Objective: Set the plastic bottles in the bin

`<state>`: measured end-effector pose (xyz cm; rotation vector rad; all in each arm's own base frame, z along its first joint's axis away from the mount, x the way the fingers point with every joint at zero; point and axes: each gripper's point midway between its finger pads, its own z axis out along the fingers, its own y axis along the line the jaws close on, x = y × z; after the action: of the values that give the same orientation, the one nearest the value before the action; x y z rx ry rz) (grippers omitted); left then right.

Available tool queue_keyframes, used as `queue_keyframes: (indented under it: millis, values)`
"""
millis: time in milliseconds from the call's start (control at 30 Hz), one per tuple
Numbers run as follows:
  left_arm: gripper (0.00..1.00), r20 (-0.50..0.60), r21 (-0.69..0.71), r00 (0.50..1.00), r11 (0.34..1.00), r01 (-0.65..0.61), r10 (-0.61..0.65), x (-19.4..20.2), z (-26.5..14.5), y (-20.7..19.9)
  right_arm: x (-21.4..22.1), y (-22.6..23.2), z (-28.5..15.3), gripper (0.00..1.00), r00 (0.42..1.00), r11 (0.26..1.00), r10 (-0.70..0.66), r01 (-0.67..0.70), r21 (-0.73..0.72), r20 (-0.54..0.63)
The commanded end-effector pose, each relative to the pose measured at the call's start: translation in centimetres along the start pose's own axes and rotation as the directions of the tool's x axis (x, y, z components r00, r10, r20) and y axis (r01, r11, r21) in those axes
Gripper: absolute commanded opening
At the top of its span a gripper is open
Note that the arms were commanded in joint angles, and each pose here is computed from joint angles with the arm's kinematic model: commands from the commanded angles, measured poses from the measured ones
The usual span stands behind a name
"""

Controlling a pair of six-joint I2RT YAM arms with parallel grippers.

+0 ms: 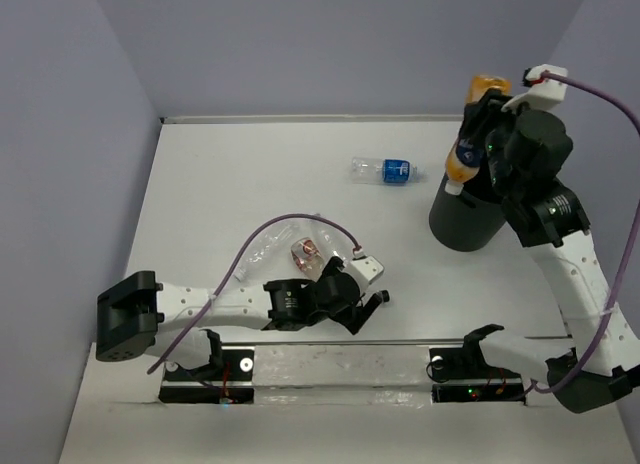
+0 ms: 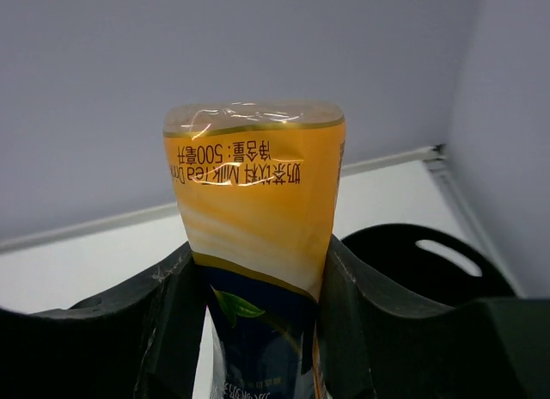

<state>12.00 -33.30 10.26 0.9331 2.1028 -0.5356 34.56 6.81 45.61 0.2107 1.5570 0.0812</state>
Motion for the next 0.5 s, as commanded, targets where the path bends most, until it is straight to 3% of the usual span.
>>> queue_keyframes:
  millis: [0,167,333,433,467]
  values:
    - [0.99,0.022,-0.051,0.996,0.995,-0.082,0.083,-0.7,0.8,0.5,-1.4,-7.8,3.0,0.30,0.997,0.967,-0.005,-0.017,0.255,0.083]
    - [0.99,-0.019,-0.045,0.994,0.993,-0.112,0.112,0.3,1.7,0.3,0.3,-12.7,5.2,0.30,0.991,0.915,-0.039,-0.016,0.403,0.127]
    - [0.99,-0.036,-0.048,0.990,0.990,-0.136,0.135,0.9,2.1,0.3,2.1,-14.5,6.5,0.31,0.991,0.900,-0.023,-0.035,0.434,0.129]
    - [0.99,-0.049,-0.051,0.988,0.988,-0.149,0.146,1.3,2.5,0.2,2.8,-14.9,6.8,0.37,0.990,0.892,-0.022,-0.045,0.450,0.143]
    - [0.99,-0.057,-0.051,0.987,0.987,-0.154,0.151,1.4,2.8,0.2,3.2,-15.4,6.8,0.46,0.990,0.887,-0.024,-0.042,0.460,0.137]
